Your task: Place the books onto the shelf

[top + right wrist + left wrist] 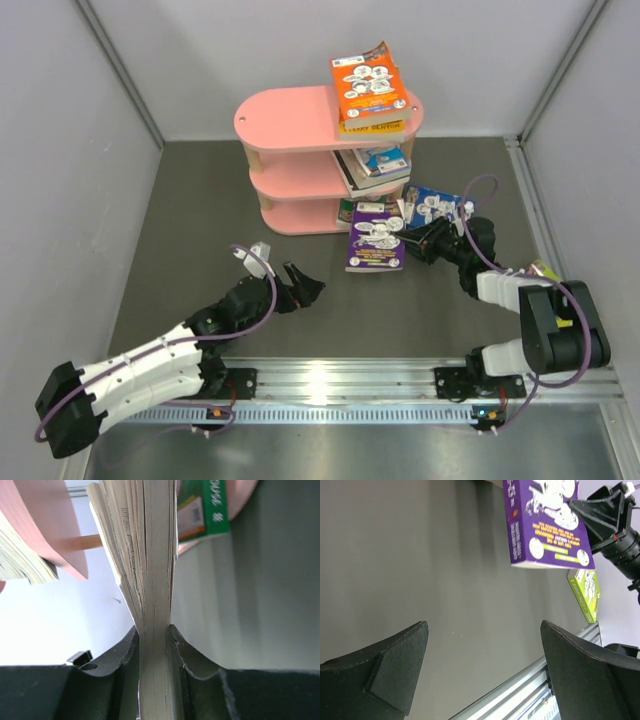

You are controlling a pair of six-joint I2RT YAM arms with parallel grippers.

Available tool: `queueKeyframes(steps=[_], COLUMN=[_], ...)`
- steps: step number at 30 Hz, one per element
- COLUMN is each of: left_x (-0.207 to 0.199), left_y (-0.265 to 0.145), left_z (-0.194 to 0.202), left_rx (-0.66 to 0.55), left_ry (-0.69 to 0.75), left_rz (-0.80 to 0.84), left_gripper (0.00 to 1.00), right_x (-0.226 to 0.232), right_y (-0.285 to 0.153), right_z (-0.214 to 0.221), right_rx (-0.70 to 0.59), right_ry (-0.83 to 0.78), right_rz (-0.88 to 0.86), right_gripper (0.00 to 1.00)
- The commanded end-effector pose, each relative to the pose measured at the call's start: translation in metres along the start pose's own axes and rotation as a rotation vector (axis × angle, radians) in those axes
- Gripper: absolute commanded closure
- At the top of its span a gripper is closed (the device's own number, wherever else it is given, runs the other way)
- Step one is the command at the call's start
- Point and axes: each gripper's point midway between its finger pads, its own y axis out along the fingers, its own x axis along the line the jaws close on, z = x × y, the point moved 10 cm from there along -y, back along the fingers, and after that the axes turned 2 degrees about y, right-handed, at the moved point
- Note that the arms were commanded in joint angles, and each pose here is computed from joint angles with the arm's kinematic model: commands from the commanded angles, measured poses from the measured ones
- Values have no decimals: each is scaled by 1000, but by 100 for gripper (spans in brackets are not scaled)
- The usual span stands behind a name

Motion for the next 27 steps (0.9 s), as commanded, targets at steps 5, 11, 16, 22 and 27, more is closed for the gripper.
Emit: queueKeyframes(steps=[5, 11, 16, 22, 27], left_x=[3, 2, 3, 8, 9], left_y=[3, 5, 8, 11, 18], left_z=[-1, -1, -1, 0, -1], left_rx=[-19, -24, -22, -18, -7], left_ry=[12, 19, 30, 41, 43], left_rz=[-19, -21, -33, -54, -58], left_gripper=[1, 1, 1, 1, 1], right_x=[58, 55, 53, 49, 51], right_y=[29, 59, 79, 100, 117], right_z=[-21, -33, -45, -59, -75], right_rx=[-4, 29, 33, 21, 4], right_ry=[-108, -64, -49, -55, -60], right_rz=[-240, -261, -265, -225, -194], right_gripper=[100, 100, 100, 100, 100])
